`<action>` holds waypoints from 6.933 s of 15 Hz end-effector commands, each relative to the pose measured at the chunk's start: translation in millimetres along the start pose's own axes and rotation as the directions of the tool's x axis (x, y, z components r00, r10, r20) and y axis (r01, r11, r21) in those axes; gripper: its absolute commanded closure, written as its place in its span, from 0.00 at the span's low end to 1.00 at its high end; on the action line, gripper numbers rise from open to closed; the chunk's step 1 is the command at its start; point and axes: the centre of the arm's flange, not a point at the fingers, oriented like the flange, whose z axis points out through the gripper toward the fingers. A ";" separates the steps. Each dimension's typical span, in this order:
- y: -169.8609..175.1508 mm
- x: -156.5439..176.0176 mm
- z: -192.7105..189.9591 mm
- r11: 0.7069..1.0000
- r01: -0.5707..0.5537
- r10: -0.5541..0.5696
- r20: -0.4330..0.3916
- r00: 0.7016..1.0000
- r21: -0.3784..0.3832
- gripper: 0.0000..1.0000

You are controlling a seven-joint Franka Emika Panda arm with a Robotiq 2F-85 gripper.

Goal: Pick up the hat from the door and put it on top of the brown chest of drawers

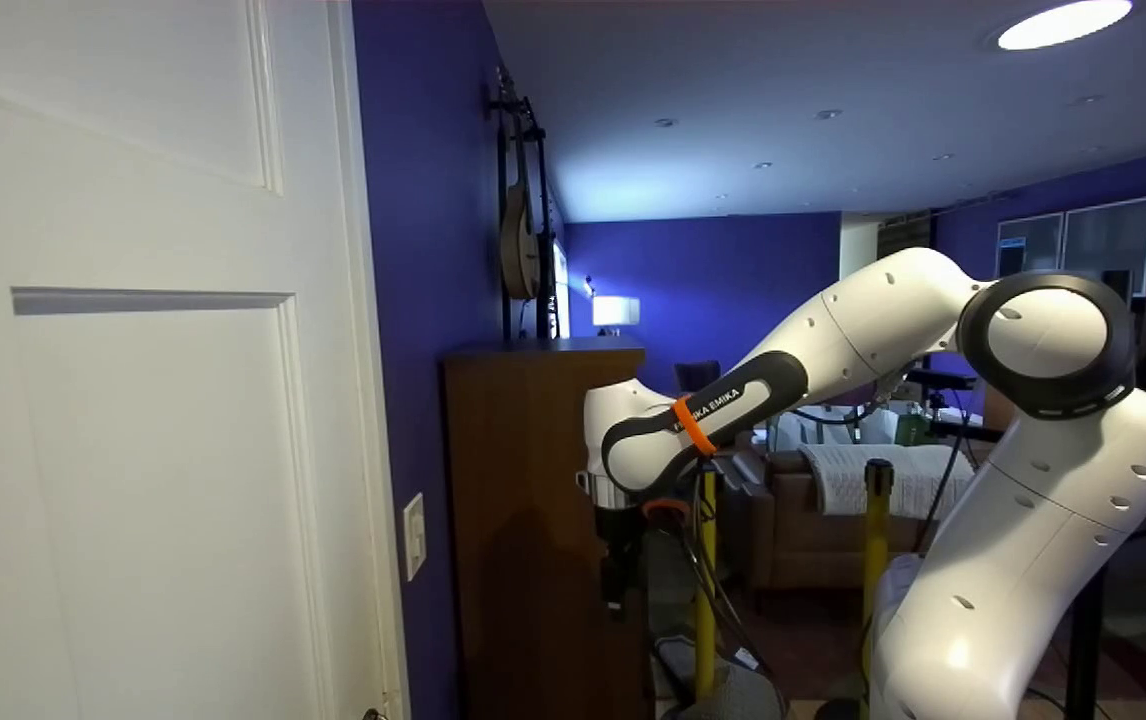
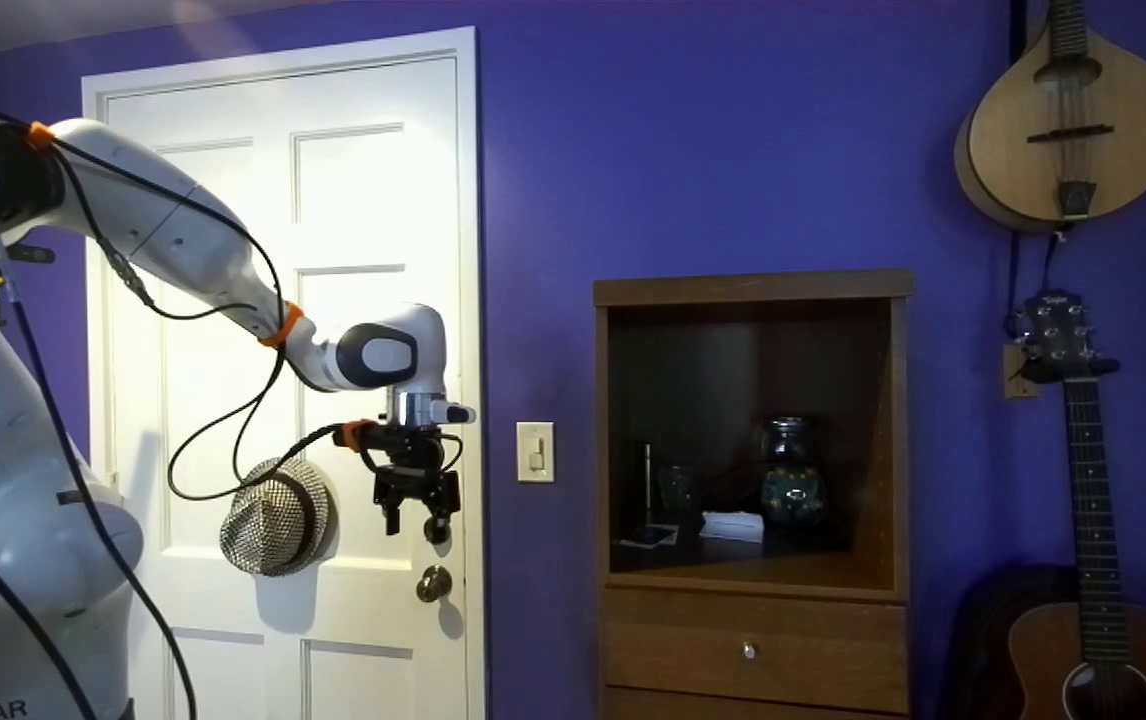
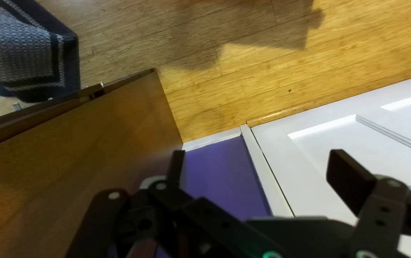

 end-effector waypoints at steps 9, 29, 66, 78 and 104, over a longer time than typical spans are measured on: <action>-90.8 91.5 -47.6 0.979 0.197 -0.197 0.018 0.980 -0.056 0.00; -154.7 77.1 -50.5 0.973 0.218 -0.215 0.049 0.975 -0.072 0.00; -345.2 34.2 -66.4 0.980 0.144 -0.138 -0.049 0.989 0.140 0.00; -406.4 26.2 -60.4 0.943 0.295 -0.285 -0.083 0.955 0.157 0.00; -479.0 75.4 -20.3 0.906 0.366 -0.331 -0.183 0.926 0.211 0.00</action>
